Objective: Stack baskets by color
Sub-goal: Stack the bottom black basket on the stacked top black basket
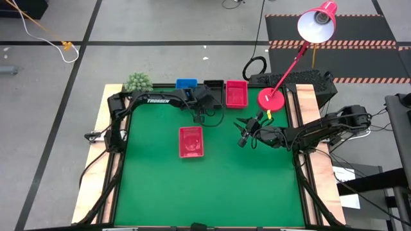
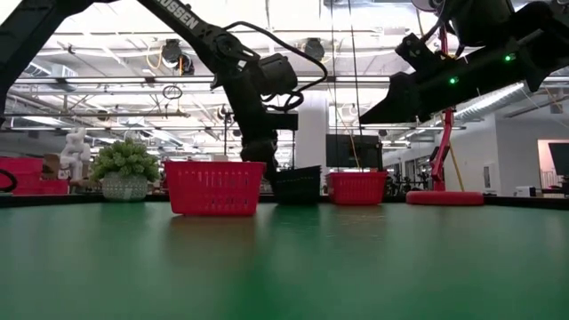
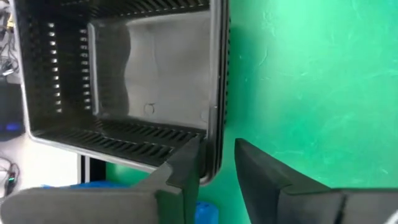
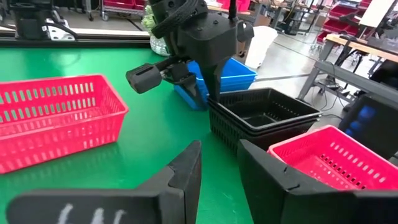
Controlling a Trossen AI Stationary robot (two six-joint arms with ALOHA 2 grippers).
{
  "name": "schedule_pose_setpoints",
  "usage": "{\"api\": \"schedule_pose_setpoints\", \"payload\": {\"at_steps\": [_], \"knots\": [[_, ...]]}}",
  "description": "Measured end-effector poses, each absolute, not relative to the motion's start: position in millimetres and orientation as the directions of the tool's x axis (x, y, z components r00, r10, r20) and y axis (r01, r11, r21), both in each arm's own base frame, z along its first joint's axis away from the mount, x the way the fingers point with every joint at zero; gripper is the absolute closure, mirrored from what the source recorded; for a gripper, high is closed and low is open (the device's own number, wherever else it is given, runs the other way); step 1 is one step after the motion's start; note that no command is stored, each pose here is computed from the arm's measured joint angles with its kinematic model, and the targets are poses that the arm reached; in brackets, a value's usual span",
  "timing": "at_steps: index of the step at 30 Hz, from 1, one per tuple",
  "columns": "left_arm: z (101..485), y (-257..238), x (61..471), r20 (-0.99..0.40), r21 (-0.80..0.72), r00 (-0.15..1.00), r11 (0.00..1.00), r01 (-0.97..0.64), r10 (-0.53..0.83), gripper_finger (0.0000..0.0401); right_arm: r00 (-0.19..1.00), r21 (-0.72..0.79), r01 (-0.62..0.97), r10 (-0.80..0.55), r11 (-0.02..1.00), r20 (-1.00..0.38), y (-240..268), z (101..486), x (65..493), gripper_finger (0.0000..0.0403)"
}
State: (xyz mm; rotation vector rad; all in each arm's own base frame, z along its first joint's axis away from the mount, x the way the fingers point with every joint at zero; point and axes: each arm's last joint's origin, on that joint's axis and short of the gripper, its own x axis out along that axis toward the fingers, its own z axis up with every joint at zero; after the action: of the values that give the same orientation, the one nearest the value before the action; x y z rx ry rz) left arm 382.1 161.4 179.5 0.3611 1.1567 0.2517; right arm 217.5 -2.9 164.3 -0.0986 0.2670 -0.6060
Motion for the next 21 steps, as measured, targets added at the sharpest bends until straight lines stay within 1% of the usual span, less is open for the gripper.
{"api": "schedule_pose_setpoints", "payload": {"at_steps": [15, 18, 21], "knots": [[179.6, 156.3, 384.1, -0.843, 0.381, 0.386, 0.922, -0.064, 0.375, 0.0376, 0.808, -0.152, 0.521, -0.542, 0.84, -0.228, 5.9, 163.1, 217.1, 0.0303], [179.5, 154.1, 384.9, -0.843, 0.384, 0.388, 0.922, -0.054, 0.374, 0.0377, 0.814, -0.145, 0.513, -0.534, 0.846, -0.229, 8.3, 163.1, 217.0, 0.0303], [179.8, 153.5, 385.5, -0.84, 0.389, 0.389, 0.919, -0.055, 0.379, 0.0363, 0.822, -0.135, 0.503, -0.521, 0.853, -0.229, 11.7, 163.1, 216.8, 0.0303]]}}
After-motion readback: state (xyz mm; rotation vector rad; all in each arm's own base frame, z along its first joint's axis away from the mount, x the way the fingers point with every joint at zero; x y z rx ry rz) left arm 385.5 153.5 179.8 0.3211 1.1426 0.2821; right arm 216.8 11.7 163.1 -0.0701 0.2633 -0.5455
